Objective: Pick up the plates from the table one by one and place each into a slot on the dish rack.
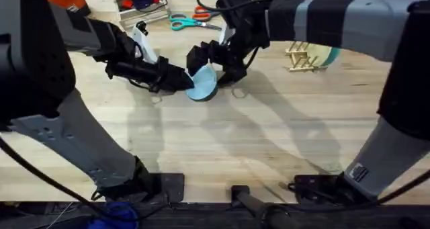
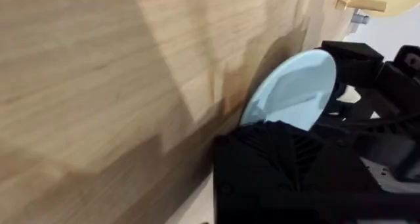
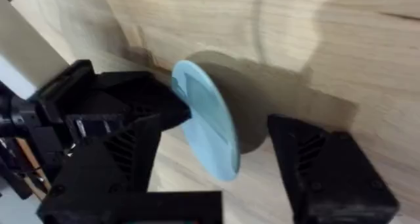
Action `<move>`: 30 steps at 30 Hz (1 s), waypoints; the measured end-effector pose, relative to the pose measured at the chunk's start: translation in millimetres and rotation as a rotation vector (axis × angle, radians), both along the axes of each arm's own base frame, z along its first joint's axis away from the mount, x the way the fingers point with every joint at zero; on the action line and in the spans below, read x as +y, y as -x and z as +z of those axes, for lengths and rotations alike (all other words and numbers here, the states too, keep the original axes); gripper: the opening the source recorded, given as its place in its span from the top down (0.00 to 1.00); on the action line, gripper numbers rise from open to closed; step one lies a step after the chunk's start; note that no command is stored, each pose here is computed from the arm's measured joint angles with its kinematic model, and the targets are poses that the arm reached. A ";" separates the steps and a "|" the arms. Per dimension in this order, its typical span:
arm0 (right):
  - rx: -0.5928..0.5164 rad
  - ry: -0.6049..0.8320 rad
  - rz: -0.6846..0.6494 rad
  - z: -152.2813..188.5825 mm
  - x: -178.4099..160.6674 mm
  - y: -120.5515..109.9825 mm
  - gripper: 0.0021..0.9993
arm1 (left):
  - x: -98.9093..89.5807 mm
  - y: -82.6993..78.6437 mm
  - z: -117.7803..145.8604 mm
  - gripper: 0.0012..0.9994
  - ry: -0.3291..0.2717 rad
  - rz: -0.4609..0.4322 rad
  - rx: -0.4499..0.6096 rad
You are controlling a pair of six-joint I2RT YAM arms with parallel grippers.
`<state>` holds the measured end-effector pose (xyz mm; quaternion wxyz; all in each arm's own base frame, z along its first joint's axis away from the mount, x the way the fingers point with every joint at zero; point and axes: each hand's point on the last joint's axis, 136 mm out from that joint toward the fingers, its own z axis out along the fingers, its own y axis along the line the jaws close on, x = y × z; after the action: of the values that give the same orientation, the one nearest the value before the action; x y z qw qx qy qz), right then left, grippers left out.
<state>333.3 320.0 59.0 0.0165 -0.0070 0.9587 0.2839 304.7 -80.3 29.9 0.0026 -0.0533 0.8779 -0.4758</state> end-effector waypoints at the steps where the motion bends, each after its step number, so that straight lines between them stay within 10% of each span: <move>1: -0.001 -0.002 0.002 -1.5 2.5 0.3 0.13 | -0.1 0.0 0.0 0.96 0.000 0.000 0.000; 8: 0.015 -0.054 0.019 3.3 13.4 2.2 0.95 | 3.1 -2.7 3.8 0.96 0.020 0.022 -0.003; 24: -0.004 -0.052 0.069 6.3 13.6 5.6 0.97 | 4.2 -3.9 4.2 0.96 0.007 0.016 -0.015; 30: -0.005 0.018 0.151 11.2 1.2 24.2 0.97 | 9.0 2.8 16.6 0.96 -0.120 -0.033 -0.063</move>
<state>309.1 321.2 70.3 -0.0029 -0.0802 0.9579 0.2757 301.9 -71.4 46.5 0.0257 -0.0233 0.9052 -0.4237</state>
